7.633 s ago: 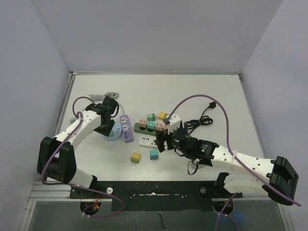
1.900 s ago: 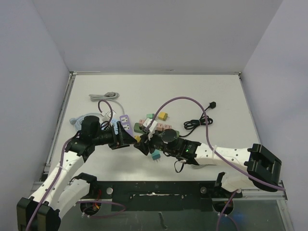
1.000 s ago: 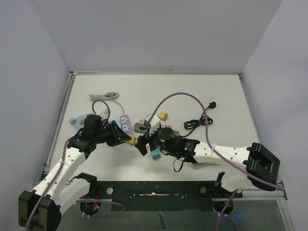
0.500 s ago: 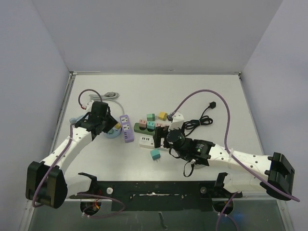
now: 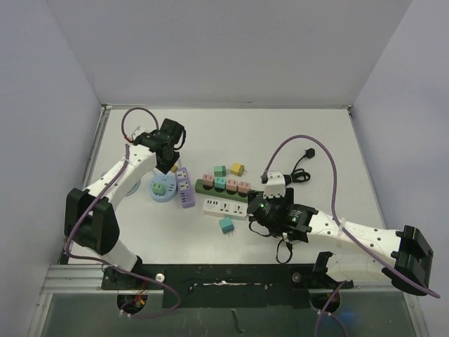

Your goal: Insert the plug

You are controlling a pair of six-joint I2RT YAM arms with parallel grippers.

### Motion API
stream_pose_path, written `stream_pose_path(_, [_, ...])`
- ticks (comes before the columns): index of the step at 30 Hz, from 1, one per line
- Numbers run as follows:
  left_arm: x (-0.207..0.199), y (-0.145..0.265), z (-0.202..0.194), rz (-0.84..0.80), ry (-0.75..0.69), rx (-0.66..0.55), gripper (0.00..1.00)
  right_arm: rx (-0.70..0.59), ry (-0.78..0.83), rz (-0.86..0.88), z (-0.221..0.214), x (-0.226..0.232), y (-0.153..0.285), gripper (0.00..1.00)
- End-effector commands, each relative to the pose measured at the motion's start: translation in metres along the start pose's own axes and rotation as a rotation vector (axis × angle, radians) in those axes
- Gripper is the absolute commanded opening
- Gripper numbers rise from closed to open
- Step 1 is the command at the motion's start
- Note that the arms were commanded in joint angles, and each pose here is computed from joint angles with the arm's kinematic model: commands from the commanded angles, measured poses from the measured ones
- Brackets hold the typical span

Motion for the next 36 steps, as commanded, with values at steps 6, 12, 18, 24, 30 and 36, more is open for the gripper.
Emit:
stream_pose_path(6, [0.017,-0.004,0.012,0.165,0.066,-0.085,0.07,-0.088,0.054,-0.119,0.022,-0.024,0.002,0.86])
stream_pose_path(12, [0.014,-0.013,0.020,0.216,0.065,-0.127,0.07,-0.094,0.085,-0.133,0.020,-0.027,-0.002,0.86])
stream_pose_path(18, [0.017,-0.020,0.023,0.290,0.023,-0.172,0.07,-0.096,0.078,-0.137,0.017,-0.029,-0.005,0.86])
stream_pose_path(24, [0.022,-0.026,0.019,0.334,0.014,-0.183,0.07,-0.098,0.082,-0.153,0.018,-0.034,-0.007,0.87])
stream_pose_path(30, [0.022,-0.038,0.004,0.345,0.001,-0.147,0.07,-0.089,0.084,-0.156,0.017,-0.036,-0.008,0.87])
stream_pose_path(36, [0.026,-0.045,0.007,0.377,-0.010,-0.188,0.07,-0.083,0.086,-0.161,0.015,-0.038,-0.009,0.87])
Point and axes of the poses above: each gripper's point midway between its finger pads, its own y axis back along the fingers, its own x axis along the line the jaws close on, z = x × y, the point moved 2 cm from there along y, back along the fingers, and after that the axes turned 4 degrees about y, right-handed, at the moved point
